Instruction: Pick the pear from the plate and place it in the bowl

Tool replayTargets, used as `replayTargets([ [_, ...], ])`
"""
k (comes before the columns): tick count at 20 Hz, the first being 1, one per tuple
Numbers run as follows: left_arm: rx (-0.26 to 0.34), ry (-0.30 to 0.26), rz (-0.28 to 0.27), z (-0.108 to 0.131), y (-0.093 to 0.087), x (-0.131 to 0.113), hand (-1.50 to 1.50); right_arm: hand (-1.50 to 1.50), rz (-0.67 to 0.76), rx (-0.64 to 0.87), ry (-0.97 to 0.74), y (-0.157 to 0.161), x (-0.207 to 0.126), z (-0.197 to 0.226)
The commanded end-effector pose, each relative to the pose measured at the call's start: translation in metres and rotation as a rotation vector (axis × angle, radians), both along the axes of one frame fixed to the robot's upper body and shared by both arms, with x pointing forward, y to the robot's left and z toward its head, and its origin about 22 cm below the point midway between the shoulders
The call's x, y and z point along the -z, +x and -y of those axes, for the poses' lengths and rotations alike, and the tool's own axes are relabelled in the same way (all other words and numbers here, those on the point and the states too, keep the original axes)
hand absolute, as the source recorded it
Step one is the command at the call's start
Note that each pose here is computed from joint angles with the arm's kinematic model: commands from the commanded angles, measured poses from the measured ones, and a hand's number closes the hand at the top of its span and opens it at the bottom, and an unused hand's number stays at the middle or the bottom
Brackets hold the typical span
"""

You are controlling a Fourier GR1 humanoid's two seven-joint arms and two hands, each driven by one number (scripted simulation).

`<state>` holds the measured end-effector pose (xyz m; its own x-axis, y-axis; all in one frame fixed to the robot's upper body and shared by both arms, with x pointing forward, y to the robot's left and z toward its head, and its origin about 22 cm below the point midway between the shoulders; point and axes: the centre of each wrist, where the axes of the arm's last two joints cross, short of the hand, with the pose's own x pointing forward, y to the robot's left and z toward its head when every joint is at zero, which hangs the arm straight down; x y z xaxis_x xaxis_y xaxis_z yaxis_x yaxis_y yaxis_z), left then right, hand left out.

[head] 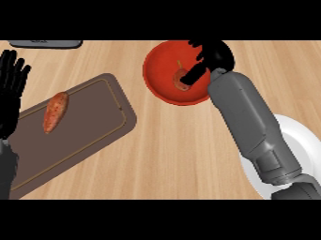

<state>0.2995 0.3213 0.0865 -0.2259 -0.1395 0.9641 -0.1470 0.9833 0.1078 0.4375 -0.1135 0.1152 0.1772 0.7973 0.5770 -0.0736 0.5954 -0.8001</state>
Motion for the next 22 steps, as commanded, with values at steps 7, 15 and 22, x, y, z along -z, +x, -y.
replayTargets([
  [7,0.014,-0.014,-0.013,0.012,0.000,0.003,0.00,-1.50,0.271,0.110,0.316,0.006,0.013,0.020],
  [15,-0.023,0.006,-0.021,0.006,0.001,-0.005,0.00,-1.50,0.445,0.310,0.416,0.014,0.001,0.094],
  [22,-0.055,0.010,-0.005,-0.012,-0.005,0.005,0.00,-1.50,0.494,0.365,0.501,-0.020,0.034,0.191],
])
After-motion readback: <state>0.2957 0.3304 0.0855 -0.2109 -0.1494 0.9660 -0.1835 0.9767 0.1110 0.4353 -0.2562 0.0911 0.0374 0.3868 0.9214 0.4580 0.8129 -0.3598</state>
